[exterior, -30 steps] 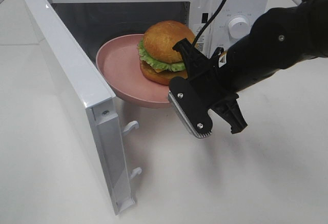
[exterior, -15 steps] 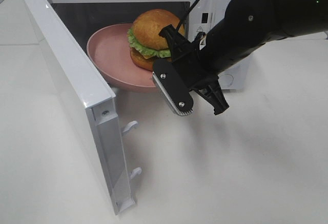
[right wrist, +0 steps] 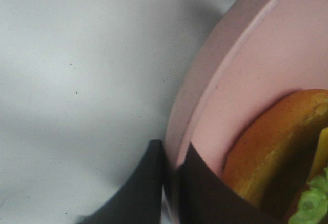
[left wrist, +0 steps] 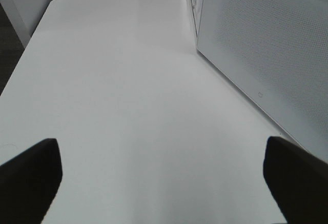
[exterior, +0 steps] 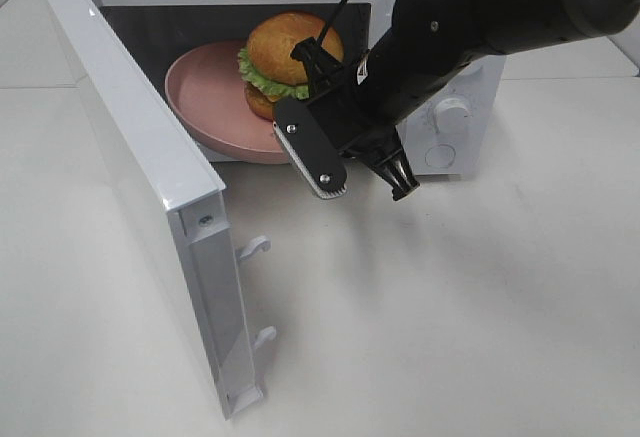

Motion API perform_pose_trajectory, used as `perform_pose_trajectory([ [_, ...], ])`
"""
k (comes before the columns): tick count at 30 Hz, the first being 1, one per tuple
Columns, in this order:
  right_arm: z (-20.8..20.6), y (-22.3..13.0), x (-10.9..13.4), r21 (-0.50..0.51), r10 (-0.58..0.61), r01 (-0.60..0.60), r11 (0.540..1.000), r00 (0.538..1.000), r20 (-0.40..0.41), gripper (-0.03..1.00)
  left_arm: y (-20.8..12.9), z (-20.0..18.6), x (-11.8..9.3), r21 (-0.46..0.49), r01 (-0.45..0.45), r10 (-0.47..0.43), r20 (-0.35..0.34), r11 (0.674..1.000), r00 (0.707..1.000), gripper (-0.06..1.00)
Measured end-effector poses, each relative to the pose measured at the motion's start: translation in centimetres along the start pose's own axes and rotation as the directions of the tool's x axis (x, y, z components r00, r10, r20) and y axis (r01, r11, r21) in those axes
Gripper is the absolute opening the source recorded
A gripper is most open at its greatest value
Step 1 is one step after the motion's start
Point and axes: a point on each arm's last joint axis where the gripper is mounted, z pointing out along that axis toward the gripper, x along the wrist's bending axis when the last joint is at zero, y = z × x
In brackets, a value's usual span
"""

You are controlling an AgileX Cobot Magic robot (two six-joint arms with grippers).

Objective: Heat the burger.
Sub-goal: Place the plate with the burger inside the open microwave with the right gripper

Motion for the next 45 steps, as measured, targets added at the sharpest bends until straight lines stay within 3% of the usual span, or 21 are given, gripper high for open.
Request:
perform_pose_trajectory([
  [14, 3.8, -0.3, -1.8, 0.025, -0.023, 0.023, 0.999, 1.000, 0.003, 0.04, 0.0, 0.0, 0.0, 0.000, 0.000, 0.000, 0.000, 1.000, 1.000, 0.99],
  [28, 6.1, -0.9, -4.2, 0.068, 0.026, -0.029, 0.997, 0.999, 0.045, 0.04, 0.0, 0.0, 0.0, 0.000, 0.000, 0.000, 0.000, 1.000, 1.000, 0.99],
  [45, 7.4, -1.0, -3.5, 0.084, 0.070, -0.070, 0.994, 0.998, 0.006, 0.04, 0.0, 0.0, 0.0, 0.000, 0.000, 0.000, 0.000, 1.000, 1.000, 0.99],
])
